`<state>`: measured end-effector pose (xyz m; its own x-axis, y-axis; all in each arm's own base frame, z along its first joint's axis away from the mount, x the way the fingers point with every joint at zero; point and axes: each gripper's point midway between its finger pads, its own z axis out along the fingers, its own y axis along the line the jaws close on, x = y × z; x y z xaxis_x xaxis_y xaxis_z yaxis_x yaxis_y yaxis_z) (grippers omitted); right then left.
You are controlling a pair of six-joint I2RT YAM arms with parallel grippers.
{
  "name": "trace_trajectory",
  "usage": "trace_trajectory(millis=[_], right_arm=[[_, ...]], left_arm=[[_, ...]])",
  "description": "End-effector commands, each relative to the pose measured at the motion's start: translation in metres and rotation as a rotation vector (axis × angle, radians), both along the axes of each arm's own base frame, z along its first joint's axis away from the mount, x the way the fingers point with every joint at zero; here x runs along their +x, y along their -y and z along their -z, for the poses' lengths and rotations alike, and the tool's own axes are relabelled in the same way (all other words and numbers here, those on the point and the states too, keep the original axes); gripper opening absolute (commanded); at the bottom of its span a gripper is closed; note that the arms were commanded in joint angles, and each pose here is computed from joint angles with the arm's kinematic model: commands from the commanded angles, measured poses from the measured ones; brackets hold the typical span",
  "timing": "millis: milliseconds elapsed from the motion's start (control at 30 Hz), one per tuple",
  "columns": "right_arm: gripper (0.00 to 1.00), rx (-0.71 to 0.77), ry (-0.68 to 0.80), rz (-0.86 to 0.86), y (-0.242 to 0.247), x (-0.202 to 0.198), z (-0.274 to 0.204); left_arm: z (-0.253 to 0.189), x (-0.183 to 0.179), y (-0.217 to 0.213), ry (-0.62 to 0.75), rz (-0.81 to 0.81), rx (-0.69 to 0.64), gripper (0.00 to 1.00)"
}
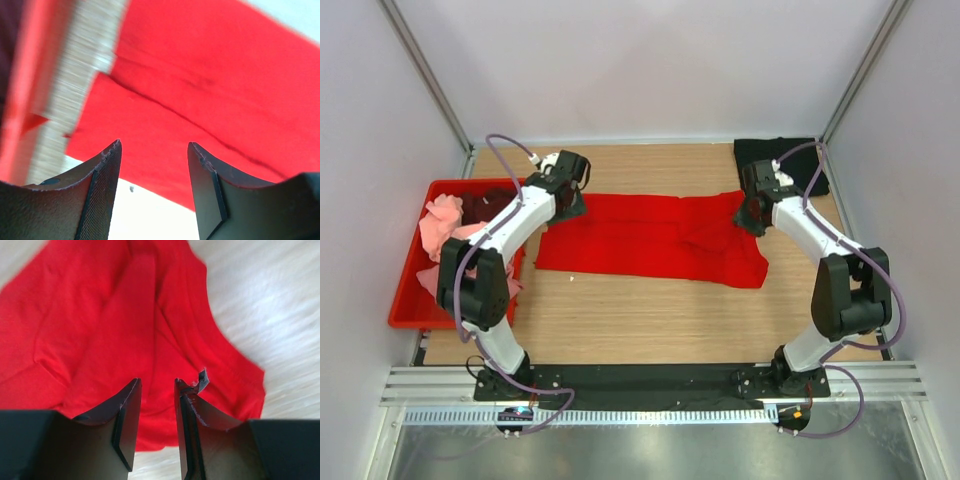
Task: Fold and stack the t-shirts
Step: Fold the tshirt
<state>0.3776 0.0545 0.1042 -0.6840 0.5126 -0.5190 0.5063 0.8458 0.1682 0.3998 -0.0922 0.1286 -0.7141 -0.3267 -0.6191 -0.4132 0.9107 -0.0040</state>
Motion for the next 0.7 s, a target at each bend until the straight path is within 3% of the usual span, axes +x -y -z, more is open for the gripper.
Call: trace_trajectory(millis=[0, 233, 667], right_arm=[[0.4, 0.158, 0.047, 0.053, -0.021, -0.006, 0.001], [0.42, 0.278, 0.065, 0.073, -0.041, -0.005, 0.028], [0.42, 0.296, 0.062, 0.089, -0.052, -0.001, 0.043]], left_arm=[[-0.007, 0.003, 0.026, 0.029, 0.128, -0.124, 0.57], [-0.016, -0.002, 0.031, 0.053, 0.189, -0.148, 0.61], [-0.005, 0.006, 0.041, 0.043, 0.2, -0.183, 0.62]])
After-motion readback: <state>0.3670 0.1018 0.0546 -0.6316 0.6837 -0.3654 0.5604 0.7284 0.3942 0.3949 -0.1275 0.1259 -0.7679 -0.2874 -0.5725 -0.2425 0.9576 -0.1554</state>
